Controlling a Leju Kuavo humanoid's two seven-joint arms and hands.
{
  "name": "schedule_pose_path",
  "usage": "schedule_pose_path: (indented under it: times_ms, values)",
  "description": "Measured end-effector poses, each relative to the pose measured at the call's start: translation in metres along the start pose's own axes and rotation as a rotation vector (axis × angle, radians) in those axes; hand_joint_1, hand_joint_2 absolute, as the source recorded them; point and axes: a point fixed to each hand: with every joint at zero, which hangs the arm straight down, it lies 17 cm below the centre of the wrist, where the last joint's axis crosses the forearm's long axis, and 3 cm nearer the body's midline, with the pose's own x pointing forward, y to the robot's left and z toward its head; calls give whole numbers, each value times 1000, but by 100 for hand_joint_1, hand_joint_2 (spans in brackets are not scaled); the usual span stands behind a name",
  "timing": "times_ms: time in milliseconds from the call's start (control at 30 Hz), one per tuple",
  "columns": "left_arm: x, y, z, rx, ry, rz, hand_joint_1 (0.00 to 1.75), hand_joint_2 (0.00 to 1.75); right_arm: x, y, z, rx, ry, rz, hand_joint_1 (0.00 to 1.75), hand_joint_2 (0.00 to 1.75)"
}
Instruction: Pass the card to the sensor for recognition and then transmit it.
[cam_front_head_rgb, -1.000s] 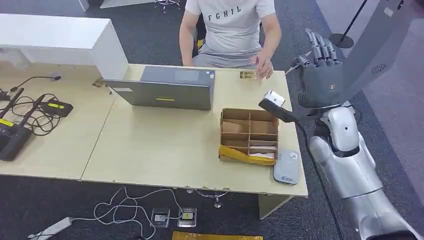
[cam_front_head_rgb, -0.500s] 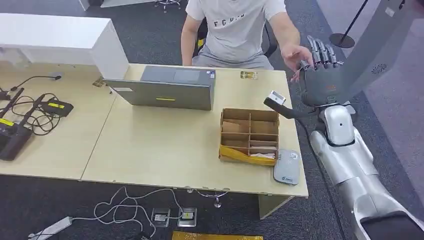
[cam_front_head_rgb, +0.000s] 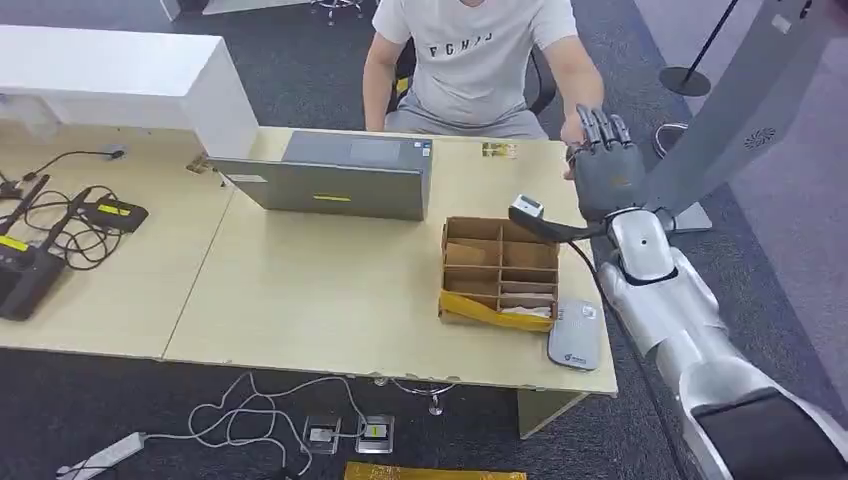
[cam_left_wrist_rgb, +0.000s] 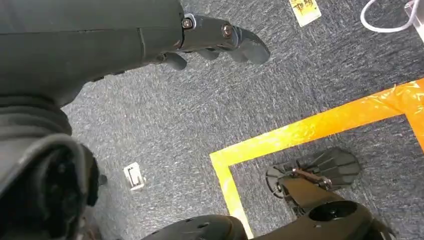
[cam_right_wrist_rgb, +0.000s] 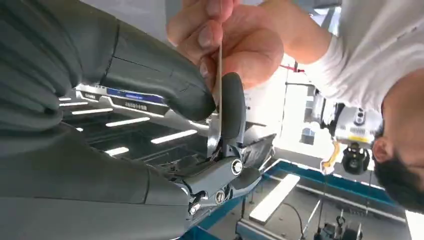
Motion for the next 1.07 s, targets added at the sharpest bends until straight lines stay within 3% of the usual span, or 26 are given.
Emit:
schedule_pose_path:
  times_ms: [33,833,933,1067]
  values:
    - [0,0,0,0,-1,-1,0,0,0,3,2,9,1,6,0,175]
    - [-4,0,0,8,3,-3,0,0,5,7,6,-21,-36,47,0,175]
    - [-6,-1,0,6,4,-1,0,0,-16,7,3,-5,-11,24,0,175]
    - [-14,-2,1,12,16,-2,0,0,-104,12,2,55,149,-19,0,175]
